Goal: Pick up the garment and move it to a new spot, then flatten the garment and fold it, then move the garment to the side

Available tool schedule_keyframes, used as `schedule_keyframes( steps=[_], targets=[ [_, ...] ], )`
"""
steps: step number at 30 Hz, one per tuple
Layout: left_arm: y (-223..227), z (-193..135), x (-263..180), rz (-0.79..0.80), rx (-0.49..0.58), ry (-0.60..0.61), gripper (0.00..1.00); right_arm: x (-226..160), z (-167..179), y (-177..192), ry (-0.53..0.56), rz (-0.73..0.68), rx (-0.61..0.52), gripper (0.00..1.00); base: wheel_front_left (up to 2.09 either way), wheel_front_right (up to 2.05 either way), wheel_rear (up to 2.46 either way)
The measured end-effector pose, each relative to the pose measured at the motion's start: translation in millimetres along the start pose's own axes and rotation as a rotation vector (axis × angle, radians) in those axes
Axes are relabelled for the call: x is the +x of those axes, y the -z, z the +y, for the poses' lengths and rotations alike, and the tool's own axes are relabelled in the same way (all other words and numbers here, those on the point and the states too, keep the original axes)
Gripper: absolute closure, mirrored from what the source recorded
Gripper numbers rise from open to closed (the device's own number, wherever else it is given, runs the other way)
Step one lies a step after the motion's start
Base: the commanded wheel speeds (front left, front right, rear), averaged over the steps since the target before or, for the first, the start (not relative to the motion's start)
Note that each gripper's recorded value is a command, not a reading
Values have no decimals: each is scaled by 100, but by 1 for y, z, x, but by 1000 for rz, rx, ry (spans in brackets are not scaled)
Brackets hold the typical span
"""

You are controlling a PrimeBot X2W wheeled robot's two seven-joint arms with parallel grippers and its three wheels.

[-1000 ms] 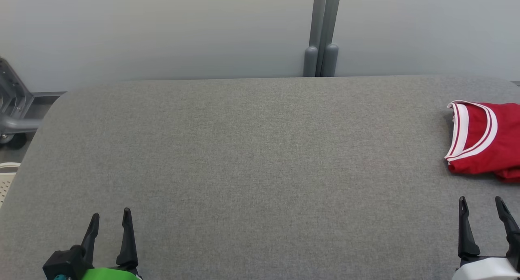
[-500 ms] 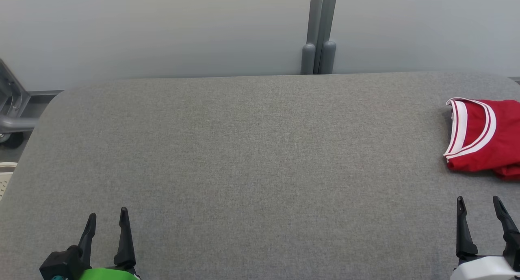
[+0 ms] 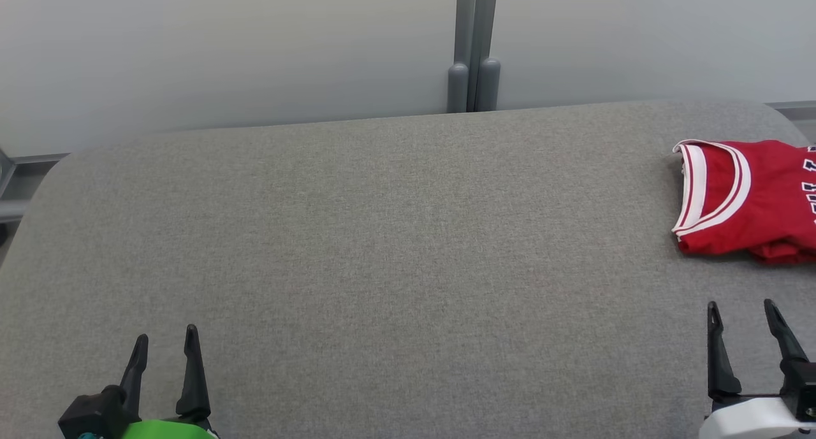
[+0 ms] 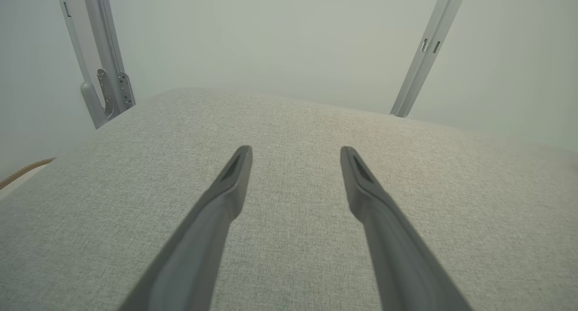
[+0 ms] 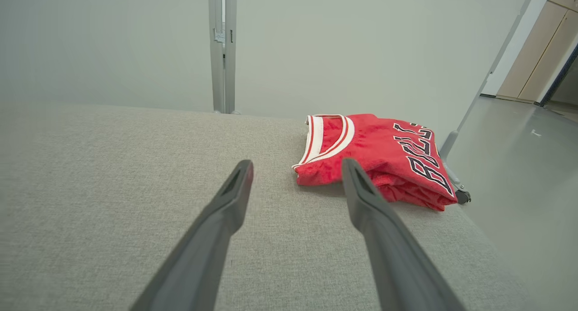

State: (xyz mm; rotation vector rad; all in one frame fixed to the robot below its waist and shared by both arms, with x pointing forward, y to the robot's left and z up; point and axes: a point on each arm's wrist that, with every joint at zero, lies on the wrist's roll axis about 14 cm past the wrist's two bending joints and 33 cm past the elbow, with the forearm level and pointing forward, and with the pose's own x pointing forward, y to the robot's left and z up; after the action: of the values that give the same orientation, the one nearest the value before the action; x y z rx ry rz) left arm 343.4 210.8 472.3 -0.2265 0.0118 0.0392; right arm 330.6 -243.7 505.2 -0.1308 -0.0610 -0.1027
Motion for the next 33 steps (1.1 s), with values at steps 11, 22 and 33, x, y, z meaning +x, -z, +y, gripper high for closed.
schedule_keyframes(
  steps=[11, 22, 33],
  targets=[
    [13, 1, -5, 42, -15, -13, 100, -3, 7, 12, -13, 39, 16, 100, 0, 0, 0],
    [28, 5, -8, 97, -141, -55, 100, -7, 8, 34, 27, 125, 184, 100, 0, 0, 0],
    [27, 7, -5, 102, -303, -85, 100, 0, 10, 31, 56, 123, 393, 100, 0, 0, 0]
  ],
)
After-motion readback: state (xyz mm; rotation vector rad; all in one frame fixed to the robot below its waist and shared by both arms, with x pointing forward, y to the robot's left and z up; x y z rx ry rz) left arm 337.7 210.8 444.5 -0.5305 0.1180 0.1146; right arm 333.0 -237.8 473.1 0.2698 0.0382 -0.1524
